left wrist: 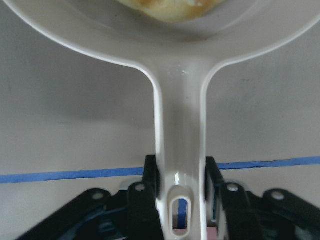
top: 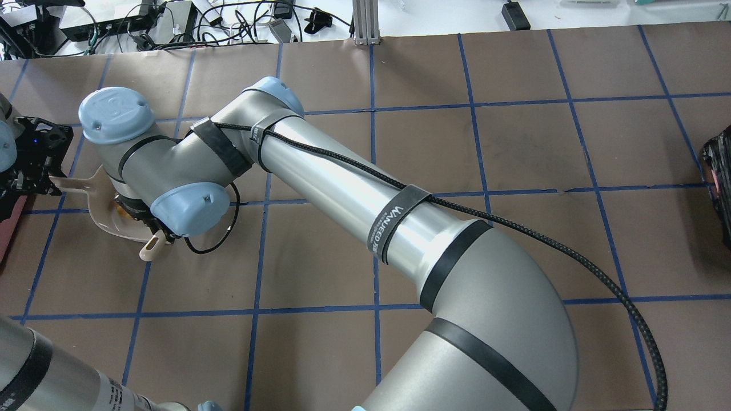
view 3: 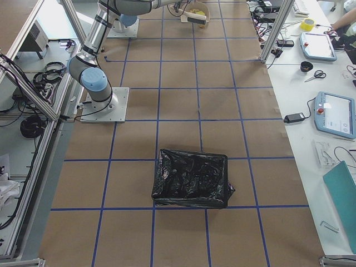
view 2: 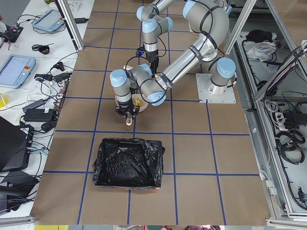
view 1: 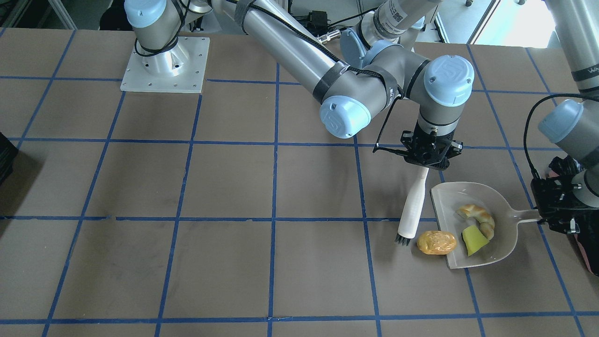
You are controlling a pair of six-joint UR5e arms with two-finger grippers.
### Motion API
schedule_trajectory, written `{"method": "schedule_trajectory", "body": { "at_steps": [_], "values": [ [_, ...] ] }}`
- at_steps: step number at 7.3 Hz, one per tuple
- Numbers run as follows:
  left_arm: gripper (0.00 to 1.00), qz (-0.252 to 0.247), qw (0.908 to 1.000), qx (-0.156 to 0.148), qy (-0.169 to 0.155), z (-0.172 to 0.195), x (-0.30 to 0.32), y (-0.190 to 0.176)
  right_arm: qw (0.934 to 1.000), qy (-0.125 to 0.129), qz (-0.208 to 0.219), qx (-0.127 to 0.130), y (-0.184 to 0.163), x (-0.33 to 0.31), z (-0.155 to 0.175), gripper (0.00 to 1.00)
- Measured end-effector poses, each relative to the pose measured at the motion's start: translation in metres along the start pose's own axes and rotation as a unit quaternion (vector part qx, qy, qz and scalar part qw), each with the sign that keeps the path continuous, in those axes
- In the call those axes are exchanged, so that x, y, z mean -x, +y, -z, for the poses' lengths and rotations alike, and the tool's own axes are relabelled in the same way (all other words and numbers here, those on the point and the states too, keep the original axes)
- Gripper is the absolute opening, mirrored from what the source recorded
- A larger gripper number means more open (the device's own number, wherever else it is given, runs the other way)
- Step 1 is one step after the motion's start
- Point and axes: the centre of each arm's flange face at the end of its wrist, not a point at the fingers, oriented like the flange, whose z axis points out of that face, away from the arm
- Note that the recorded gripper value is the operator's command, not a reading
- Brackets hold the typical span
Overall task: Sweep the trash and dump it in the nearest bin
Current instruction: 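Sweep the trash into the dustpan with the brush in the right gripper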
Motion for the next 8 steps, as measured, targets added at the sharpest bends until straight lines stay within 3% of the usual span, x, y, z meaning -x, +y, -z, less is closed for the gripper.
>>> {"method": "schedule_trajectory", "body": {
  "at_steps": [2,3,5,6,7,8],
  "values": [
    [0.00,0.000,1.0000,0.000,0.000,0.000,0.000,0.000,0.9998,0.000,-0.020,-0.004,-0.037,0.003,-0.021,0.00],
    [0.00,0.000,1.0000,0.000,0.000,0.000,0.000,0.000,0.9999,-0.005,-0.009,-0.006,-0.048,0.011,-0.033,0.00],
    [0.00,0.000,1.0000,0.000,0.000,0.000,0.000,0.000,0.9980,-0.004,0.063,-0.004,-0.056,0.022,-0.048,0.00],
    [0.00,0.000,1.0000,0.000,0.000,0.000,0.000,0.000,0.9906,0.008,0.135,0.015,-0.054,0.021,-0.052,0.00],
    [0.00,0.000,1.0000,0.000,0.000,0.000,0.000,0.000,0.9728,0.012,0.227,0.042,-0.049,0.019,-0.053,0.00],
    [0.00,0.000,1.0000,0.000,0.000,0.000,0.000,0.000,0.9473,0.005,0.314,0.062,-0.046,0.018,-0.054,0.00]
  ]
}}
